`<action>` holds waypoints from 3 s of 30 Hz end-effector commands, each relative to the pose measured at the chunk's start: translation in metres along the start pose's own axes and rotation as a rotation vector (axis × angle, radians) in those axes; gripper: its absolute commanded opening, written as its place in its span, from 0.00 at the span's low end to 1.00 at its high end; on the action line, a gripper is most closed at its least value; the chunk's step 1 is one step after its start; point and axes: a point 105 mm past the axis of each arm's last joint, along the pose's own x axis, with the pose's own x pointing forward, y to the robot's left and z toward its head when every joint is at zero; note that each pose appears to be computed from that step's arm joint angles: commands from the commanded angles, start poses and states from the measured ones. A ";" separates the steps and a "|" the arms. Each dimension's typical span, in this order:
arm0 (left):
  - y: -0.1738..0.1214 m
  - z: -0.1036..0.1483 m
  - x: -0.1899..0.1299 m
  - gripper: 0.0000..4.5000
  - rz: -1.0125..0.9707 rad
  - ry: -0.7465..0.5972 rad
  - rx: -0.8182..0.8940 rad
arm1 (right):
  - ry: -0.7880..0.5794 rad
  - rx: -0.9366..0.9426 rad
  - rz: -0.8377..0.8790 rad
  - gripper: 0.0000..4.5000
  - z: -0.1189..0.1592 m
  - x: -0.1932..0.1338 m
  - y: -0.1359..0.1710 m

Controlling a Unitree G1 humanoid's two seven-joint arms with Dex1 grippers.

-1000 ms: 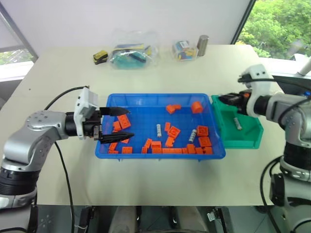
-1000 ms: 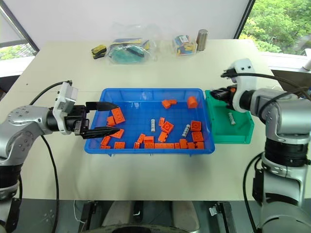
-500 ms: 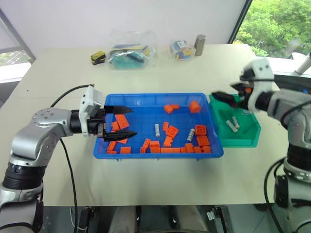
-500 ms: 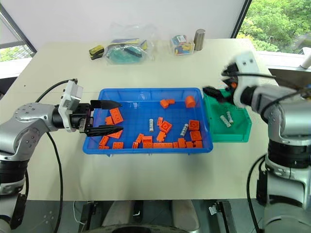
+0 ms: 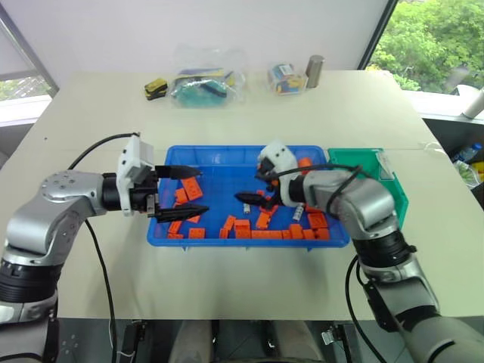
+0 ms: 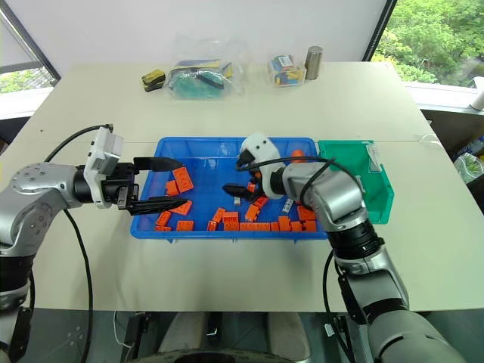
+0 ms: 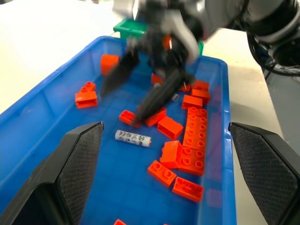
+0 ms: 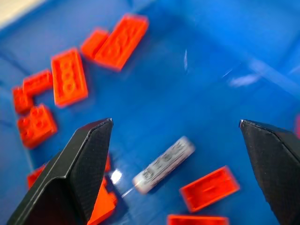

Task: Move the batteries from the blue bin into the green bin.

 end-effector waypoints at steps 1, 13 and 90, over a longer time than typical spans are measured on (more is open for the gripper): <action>-0.004 0.010 -0.005 1.00 0.013 -0.012 0.031 | -0.021 -0.015 -0.015 0.99 0.004 0.002 -0.001; -0.001 0.012 -0.007 1.00 0.029 -0.011 0.031 | 0.030 -0.033 0.019 0.99 -0.010 0.011 0.007; 0.006 0.010 -0.005 1.00 0.028 -0.018 0.048 | -0.041 -0.049 0.012 0.16 0.022 0.012 0.006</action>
